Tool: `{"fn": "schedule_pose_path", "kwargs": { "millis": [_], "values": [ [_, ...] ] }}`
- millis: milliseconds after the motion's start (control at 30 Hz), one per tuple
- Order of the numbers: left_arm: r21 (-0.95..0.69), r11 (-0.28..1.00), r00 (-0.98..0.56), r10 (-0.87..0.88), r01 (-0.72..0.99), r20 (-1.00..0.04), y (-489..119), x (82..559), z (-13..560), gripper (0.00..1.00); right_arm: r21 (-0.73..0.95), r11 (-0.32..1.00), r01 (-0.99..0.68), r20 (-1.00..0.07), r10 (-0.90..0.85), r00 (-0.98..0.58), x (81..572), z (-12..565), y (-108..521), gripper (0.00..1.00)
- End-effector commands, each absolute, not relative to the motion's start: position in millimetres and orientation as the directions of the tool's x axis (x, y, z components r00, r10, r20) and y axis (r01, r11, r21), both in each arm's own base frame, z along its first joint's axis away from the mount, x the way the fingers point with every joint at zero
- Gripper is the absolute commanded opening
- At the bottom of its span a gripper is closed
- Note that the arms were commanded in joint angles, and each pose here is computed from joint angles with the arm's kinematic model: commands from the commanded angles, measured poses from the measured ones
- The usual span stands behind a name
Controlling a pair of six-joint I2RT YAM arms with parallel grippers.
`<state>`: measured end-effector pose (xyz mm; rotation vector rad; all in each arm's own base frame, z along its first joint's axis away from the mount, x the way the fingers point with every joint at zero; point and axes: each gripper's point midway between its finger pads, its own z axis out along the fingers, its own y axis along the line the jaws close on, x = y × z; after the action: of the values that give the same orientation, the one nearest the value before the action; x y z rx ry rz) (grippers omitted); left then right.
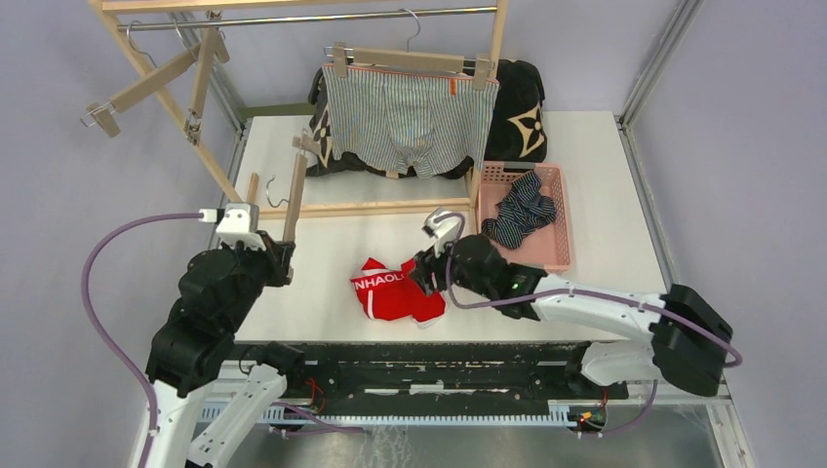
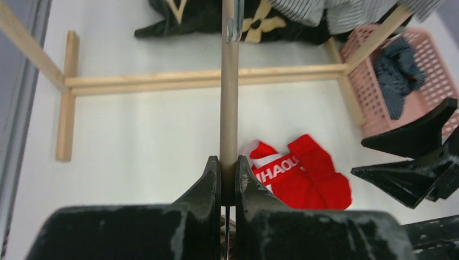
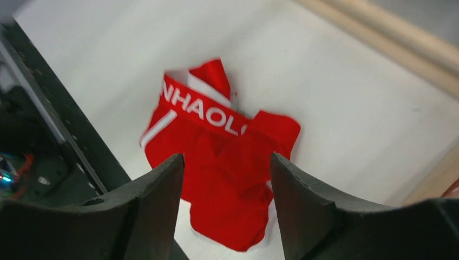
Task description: Remove the underwear clipped to the hanger
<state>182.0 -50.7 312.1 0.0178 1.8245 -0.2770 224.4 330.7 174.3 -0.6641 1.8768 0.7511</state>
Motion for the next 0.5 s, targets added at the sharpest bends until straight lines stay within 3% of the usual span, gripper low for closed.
{"fn": "schedule_pose_path", "kwargs": {
  "millis": [0, 267, 333, 400, 467],
  "values": [
    [-0.079, 0.995, -0.3, -0.06, 0.053, -0.952, -25, 179, 312, 0.03, 0.067, 0.735, -0.675, -0.883, -0.271, -0.384, 220, 120, 331, 0.68],
    [-0.034, 0.999, -0.276, -0.033, 0.001, -0.961, -19, 197, 325, 0.03, 0.019, 0.739, -0.673, -0.785, -0.406, -0.468, 211, 45, 357, 0.69],
    [-0.025, 1.0, -0.286, -0.021, 0.012, -0.958, -23, 205, 323, 0.03, 0.009, 0.747, -0.664, -0.76, -0.426, -0.49, 211, 30, 358, 0.64],
    [-0.004, 1.0, -0.313, -0.001, 0.009, -0.95, -26, 215, 317, 0.03, 0.012, 0.747, -0.665, -0.737, -0.443, -0.511, 208, 18, 358, 0.39],
    [0.02, 1.0, -0.327, 0.023, 0.012, -0.945, -29, 226, 314, 0.03, 0.02, 0.743, -0.669, -0.722, -0.453, -0.524, 205, 14, 359, 0.02]
  ]
}}
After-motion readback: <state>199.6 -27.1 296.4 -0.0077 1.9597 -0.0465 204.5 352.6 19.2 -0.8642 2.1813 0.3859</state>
